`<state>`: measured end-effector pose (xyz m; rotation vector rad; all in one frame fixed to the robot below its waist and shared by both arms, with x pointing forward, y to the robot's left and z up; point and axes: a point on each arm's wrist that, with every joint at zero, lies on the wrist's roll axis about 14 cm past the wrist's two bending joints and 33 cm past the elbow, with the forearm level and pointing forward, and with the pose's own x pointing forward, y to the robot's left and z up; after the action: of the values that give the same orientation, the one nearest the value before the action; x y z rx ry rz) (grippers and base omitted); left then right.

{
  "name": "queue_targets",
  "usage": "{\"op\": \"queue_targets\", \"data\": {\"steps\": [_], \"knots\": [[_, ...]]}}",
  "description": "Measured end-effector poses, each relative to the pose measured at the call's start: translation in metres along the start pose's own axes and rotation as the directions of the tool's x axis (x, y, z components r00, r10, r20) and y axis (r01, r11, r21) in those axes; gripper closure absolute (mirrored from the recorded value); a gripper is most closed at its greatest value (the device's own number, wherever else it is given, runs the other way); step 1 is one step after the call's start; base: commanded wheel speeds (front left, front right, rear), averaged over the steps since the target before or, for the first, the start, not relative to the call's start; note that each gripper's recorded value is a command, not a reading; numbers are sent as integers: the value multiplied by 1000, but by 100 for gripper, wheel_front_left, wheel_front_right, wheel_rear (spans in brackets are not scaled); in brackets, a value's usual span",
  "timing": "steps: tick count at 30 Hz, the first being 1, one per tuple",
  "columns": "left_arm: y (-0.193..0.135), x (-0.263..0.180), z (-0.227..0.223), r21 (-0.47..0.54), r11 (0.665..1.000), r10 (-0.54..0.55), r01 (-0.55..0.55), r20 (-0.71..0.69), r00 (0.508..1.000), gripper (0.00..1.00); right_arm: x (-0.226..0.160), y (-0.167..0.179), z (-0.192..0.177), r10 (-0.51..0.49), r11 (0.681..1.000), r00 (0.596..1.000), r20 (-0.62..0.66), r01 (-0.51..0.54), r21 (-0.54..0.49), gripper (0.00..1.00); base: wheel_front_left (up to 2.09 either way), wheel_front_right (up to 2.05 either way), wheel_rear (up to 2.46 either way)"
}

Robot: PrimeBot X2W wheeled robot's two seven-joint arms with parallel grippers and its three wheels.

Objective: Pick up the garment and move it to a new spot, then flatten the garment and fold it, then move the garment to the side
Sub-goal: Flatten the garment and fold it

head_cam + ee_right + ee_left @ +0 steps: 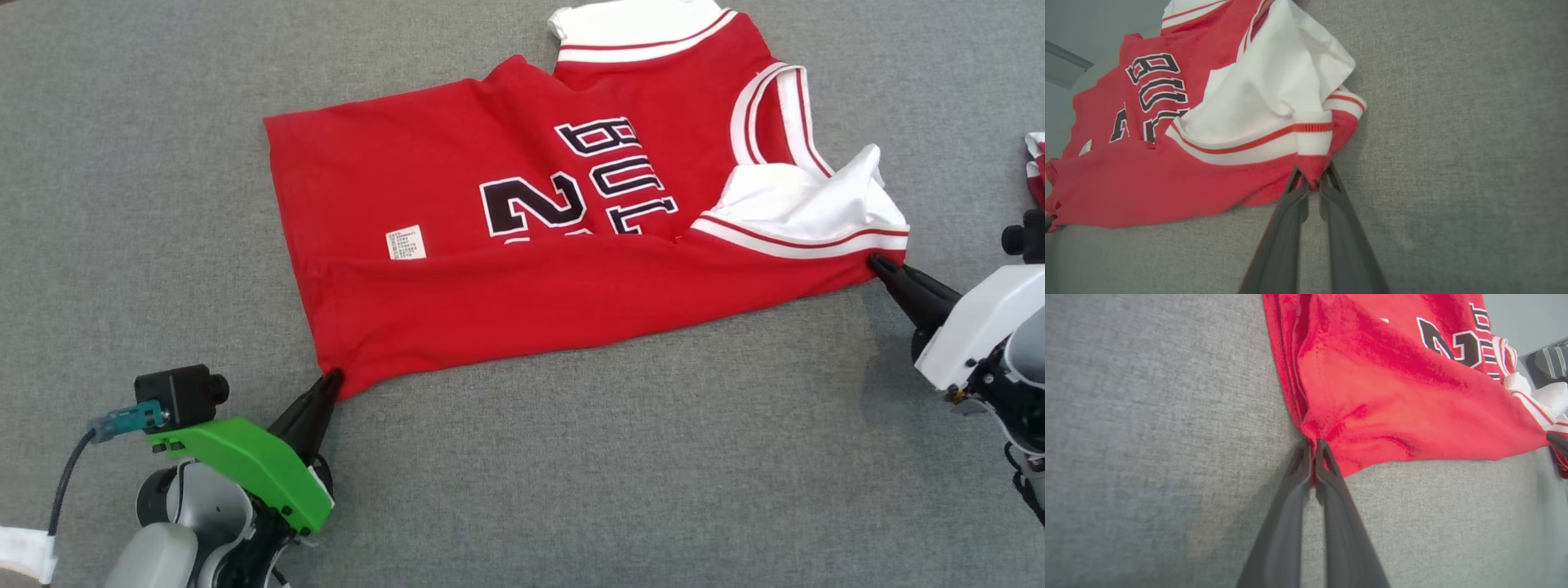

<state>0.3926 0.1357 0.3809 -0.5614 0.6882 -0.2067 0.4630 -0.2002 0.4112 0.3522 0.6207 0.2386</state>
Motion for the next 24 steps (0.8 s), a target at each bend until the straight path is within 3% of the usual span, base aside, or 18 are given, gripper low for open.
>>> {"op": "queue_targets", "data": {"steps": [5,11,20,24], "knots": [[-19,-28,17,8,996,-83,83,-1,997,100,-28,-11,17,4,997,999,-51,0,76,100,0,0,0],[-35,-59,22,4,993,-121,121,0,993,100,-60,-18,4,6,994,984,-178,14,111,100,0,0,0],[-15,-81,-43,-96,995,-10,1,-91,996,100,-99,-11,-67,-17,982,952,-305,72,172,100,0,0,0],[2,-79,-57,-90,994,54,-62,-94,994,100,-101,-14,-76,-54,979,956,-288,107,171,100,0,0,0]]}}
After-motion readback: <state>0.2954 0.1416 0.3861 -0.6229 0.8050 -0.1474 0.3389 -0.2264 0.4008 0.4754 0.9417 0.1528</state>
